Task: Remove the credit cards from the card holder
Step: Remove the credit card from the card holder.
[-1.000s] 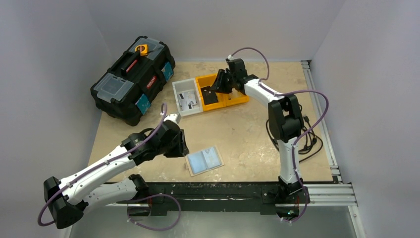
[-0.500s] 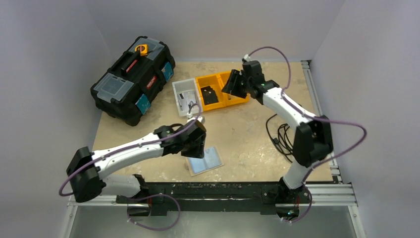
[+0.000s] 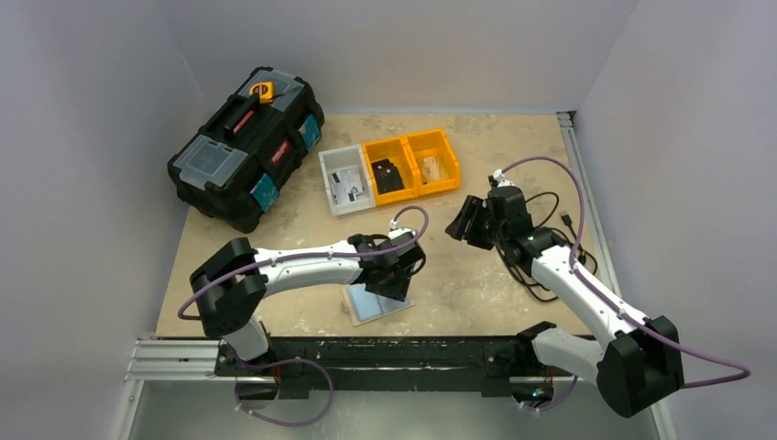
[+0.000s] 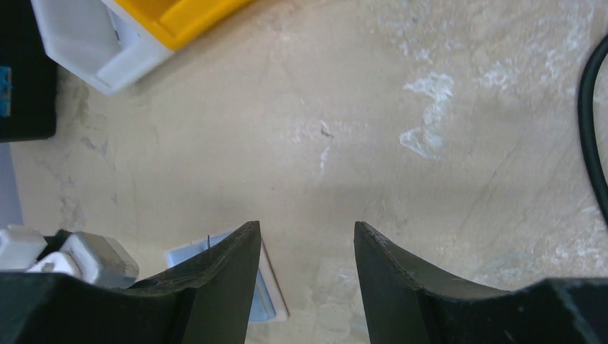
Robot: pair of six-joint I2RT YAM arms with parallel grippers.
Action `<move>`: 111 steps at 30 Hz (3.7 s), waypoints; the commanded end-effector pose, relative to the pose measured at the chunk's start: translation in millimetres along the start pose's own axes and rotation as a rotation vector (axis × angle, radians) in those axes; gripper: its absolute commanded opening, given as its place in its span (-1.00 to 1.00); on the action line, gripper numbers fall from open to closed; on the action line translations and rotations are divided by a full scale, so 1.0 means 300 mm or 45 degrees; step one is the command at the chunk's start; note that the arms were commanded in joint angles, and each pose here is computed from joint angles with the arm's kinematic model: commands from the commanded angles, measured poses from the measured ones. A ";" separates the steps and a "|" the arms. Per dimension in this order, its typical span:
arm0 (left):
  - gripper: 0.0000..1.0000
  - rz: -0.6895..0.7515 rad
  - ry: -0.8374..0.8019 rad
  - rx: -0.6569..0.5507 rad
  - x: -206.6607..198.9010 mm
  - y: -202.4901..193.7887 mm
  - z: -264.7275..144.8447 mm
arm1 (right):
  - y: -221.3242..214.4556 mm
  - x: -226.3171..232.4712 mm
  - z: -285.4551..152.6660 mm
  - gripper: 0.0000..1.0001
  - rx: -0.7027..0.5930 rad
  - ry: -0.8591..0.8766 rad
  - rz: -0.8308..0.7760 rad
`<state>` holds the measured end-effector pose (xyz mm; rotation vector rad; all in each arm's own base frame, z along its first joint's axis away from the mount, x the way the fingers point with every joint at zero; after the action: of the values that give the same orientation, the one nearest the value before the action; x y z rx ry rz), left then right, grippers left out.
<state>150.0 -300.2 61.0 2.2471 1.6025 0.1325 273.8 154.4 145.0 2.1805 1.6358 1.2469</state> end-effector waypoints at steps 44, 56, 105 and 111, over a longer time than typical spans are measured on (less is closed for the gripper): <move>-1.00 -0.054 -0.137 -0.186 0.053 -0.029 0.000 | -0.539 0.238 0.034 -0.56 0.414 0.288 -0.157; -1.00 -0.086 -0.193 -0.222 0.070 -0.047 -0.005 | -0.583 0.291 0.123 -0.64 0.422 0.260 -0.183; -0.43 -0.399 0.011 -0.302 0.291 -0.086 -0.236 | -0.890 0.505 0.154 -0.66 0.733 0.452 -0.259; -0.45 -0.453 -0.126 -0.273 0.246 -0.073 -0.211 | -0.737 0.518 0.084 -0.59 0.569 0.427 -0.217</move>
<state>134.2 -189.7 97.2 1.8267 1.8268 0.2254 120.4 394.8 46.4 2.0605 2.5419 1.2284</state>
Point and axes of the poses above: each gripper's point midway between its finger pads, its own z axis out along the fingers, its own x axis along the line the jaws close on, y = z × x, the point moved 1 cm from there along -z, back along the fingers, and after that the axes turned 2 degrees about z, right-handed, at the moved point
